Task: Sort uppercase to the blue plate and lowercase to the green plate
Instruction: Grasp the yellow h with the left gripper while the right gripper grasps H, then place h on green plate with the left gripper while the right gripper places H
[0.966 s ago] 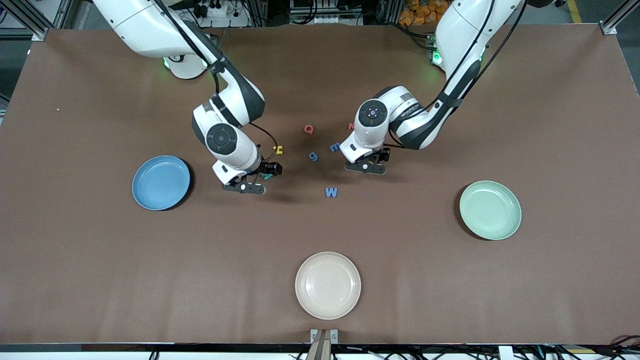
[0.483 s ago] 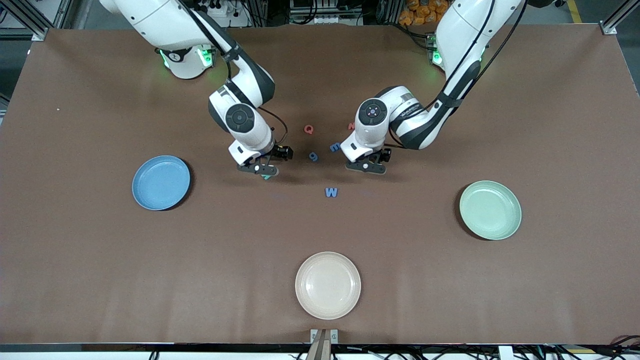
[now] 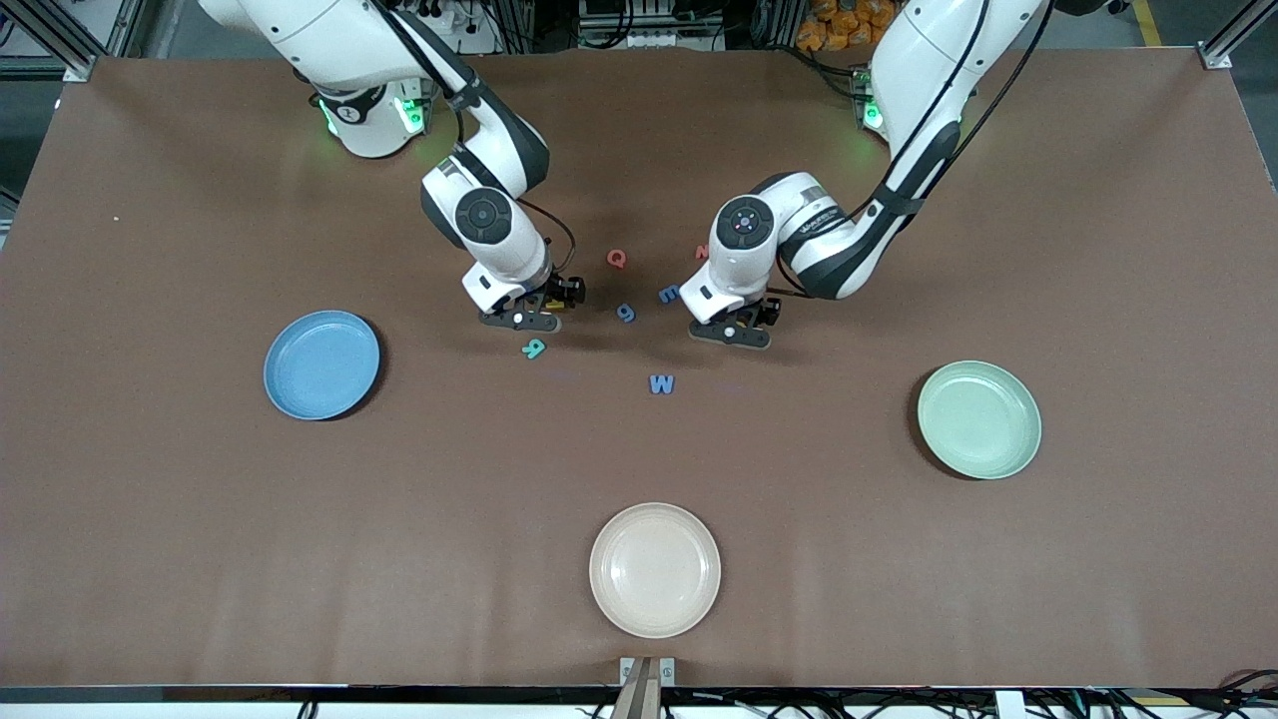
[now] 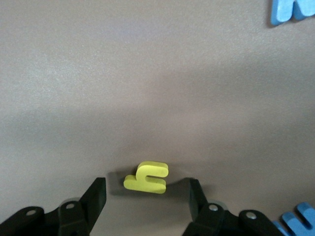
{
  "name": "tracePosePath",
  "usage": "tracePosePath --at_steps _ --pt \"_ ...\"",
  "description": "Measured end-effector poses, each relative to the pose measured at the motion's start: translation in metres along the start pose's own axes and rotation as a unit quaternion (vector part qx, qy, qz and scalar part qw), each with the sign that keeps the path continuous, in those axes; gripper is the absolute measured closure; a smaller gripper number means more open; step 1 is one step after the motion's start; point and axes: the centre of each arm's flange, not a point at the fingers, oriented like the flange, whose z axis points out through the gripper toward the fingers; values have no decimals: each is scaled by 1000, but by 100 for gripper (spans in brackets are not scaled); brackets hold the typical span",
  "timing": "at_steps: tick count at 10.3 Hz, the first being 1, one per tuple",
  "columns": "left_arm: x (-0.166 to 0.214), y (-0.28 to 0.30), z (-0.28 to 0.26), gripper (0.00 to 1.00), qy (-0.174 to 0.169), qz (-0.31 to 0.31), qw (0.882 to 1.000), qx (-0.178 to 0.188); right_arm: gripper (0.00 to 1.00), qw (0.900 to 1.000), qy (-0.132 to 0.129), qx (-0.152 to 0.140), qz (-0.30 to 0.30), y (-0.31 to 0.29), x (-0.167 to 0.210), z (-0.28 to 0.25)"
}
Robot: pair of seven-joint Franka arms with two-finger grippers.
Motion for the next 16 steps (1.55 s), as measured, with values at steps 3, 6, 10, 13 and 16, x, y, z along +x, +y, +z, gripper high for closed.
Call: tracePosePath --at_steps 3,6,10,13,16 --pt "1 -2 0 24 2 1 1000 -1 27 1000 -1 -4 -12 -3 -9 8" --pt "2 -3 0 25 2 1 1000 -1 29 1000 5 -5 -29 -2 -17 20" --pt "4 -5 0 31 3 7 1000 0 40 999 7 -7 -34 0 -18 24" --pt "5 -7 0 33 3 6 1000 0 49 999 9 -7 -36 0 -17 23" --pt "5 -7 0 44 3 6 1000 0 59 999 10 -6 -37 -1 -17 22"
